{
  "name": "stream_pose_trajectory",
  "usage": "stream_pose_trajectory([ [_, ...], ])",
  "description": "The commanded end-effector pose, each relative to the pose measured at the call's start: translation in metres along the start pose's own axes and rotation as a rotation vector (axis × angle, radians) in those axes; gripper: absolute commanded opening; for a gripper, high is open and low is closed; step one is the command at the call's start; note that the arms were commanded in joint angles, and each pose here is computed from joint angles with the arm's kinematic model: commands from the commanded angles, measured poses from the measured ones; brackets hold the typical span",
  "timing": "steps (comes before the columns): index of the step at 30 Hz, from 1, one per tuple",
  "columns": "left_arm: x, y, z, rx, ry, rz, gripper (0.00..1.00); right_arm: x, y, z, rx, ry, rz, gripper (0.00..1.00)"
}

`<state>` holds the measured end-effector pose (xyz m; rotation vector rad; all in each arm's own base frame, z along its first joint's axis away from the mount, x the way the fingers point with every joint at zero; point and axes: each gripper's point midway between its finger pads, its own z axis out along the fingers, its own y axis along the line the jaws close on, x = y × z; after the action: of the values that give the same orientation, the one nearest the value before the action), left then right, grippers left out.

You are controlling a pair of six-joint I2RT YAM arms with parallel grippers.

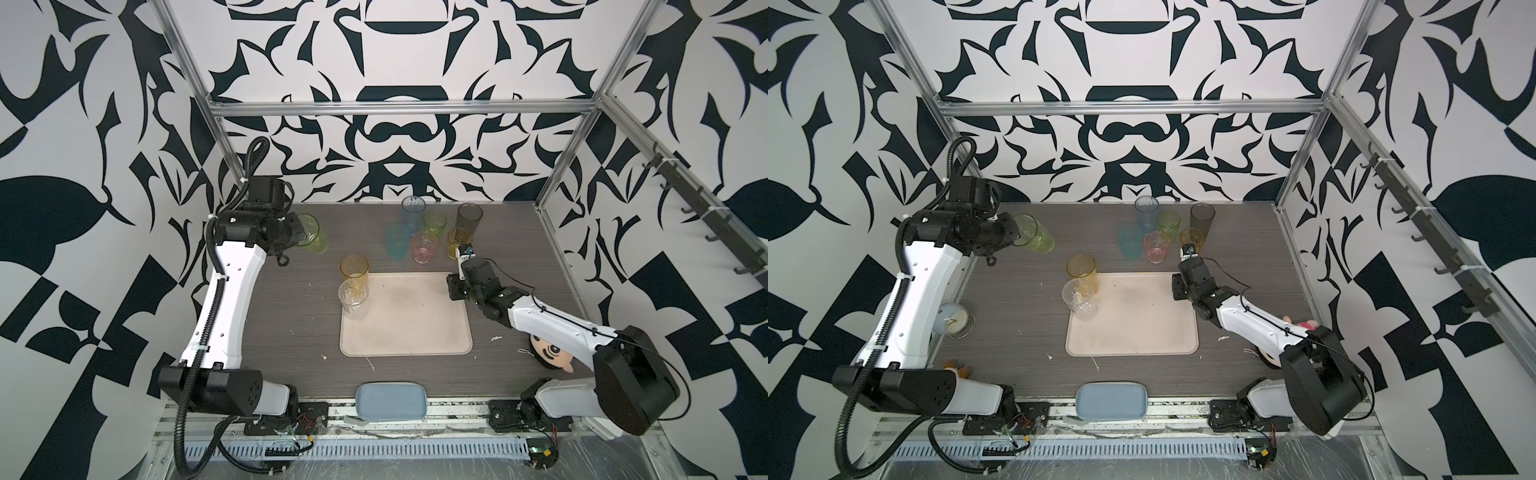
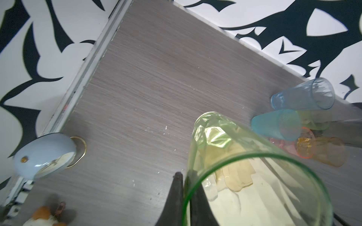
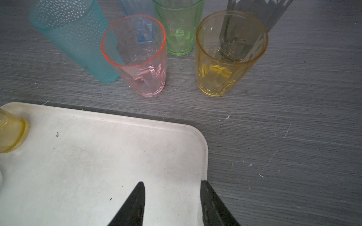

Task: Place the glasses into the tray
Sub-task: Place the glass on the tray.

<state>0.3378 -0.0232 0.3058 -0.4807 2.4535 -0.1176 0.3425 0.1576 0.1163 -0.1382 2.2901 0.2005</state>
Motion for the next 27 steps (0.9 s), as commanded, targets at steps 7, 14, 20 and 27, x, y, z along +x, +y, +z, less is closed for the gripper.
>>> stream_pose_trajectory([
  [7, 0.051, 0.042, -0.022, -0.120, 0.107, 0.049, 0.00, -0.008, 0.003, 0.002, -0.005, -0.021, 0.007, 0.49],
  [14, 0.083, 0.059, -0.036, -0.138, 0.157, 0.093, 0.01, -0.008, 0.002, 0.003, 0.002, -0.019, 0.007, 0.49],
  [20, 0.107, 0.069, -0.037, -0.154, 0.216, 0.104, 0.00, -0.006, 0.002, 0.006, 0.007, -0.012, 0.002, 0.49],
  [27, 0.130, 0.077, -0.038, -0.154, 0.262, 0.087, 0.00, -0.006, -0.004, 0.007, 0.043, -0.011, -0.007, 0.49],
])
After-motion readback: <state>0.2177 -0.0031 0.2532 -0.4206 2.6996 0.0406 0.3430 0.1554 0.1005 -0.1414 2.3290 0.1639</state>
